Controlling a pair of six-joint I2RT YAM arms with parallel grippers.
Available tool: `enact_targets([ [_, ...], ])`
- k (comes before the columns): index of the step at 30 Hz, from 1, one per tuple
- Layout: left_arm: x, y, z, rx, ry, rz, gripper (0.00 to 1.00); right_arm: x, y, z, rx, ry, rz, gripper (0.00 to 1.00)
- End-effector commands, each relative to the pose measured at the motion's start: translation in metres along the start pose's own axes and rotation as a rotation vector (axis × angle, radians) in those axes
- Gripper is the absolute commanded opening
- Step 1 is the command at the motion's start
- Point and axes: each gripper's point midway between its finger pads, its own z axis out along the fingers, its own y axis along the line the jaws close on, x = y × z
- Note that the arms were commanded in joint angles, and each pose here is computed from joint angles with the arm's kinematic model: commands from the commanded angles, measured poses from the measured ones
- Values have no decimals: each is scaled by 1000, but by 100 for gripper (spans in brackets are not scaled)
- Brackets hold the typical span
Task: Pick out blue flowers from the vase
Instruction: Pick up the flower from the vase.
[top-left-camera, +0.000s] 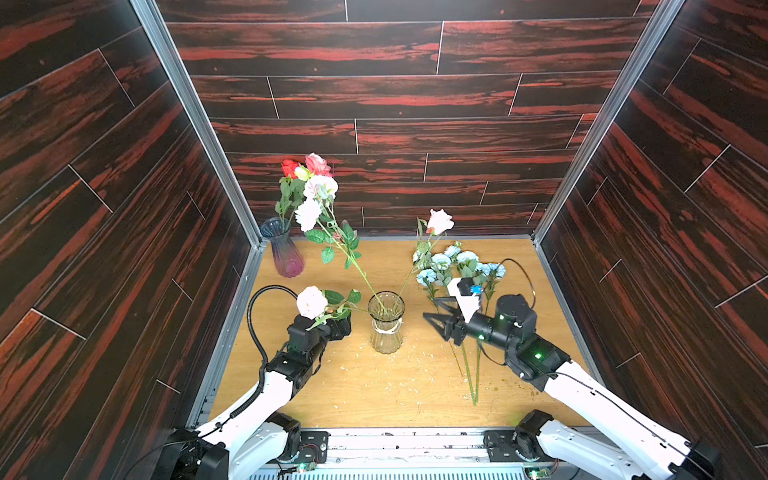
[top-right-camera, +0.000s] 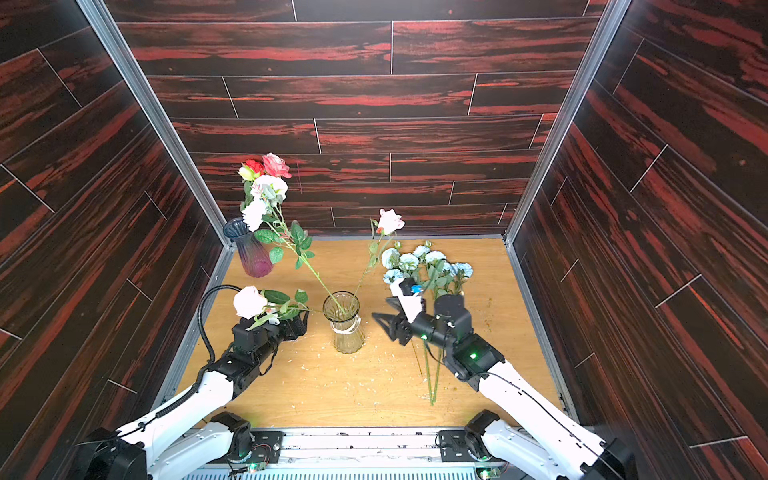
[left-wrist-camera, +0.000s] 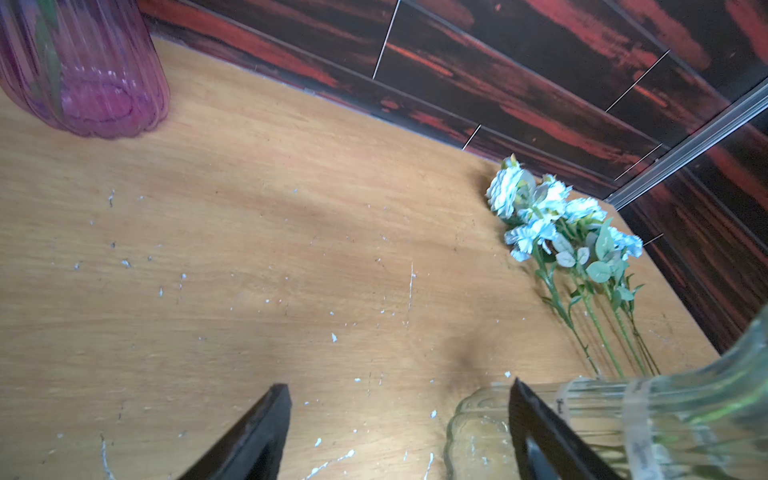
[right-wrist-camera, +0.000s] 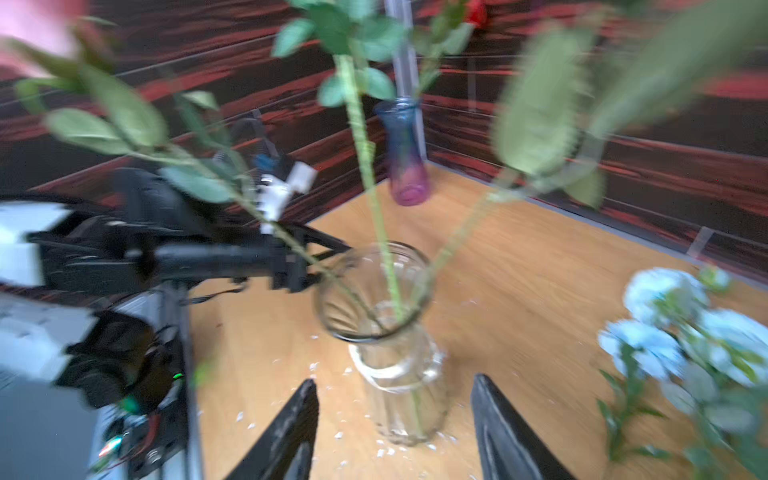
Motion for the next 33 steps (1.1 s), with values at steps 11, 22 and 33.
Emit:
enact_targets([
  [11,-7,-3,-6,17,-48,-1,84,4,46,78,-49,198,-82,46],
  [22,-34,-25,-21,112,-140,15,84,-12,45,102,-46,158,-55,47],
  [33,-86,-86,-41,341,-194,70,81,3,42,86,-34,130,-51,47],
])
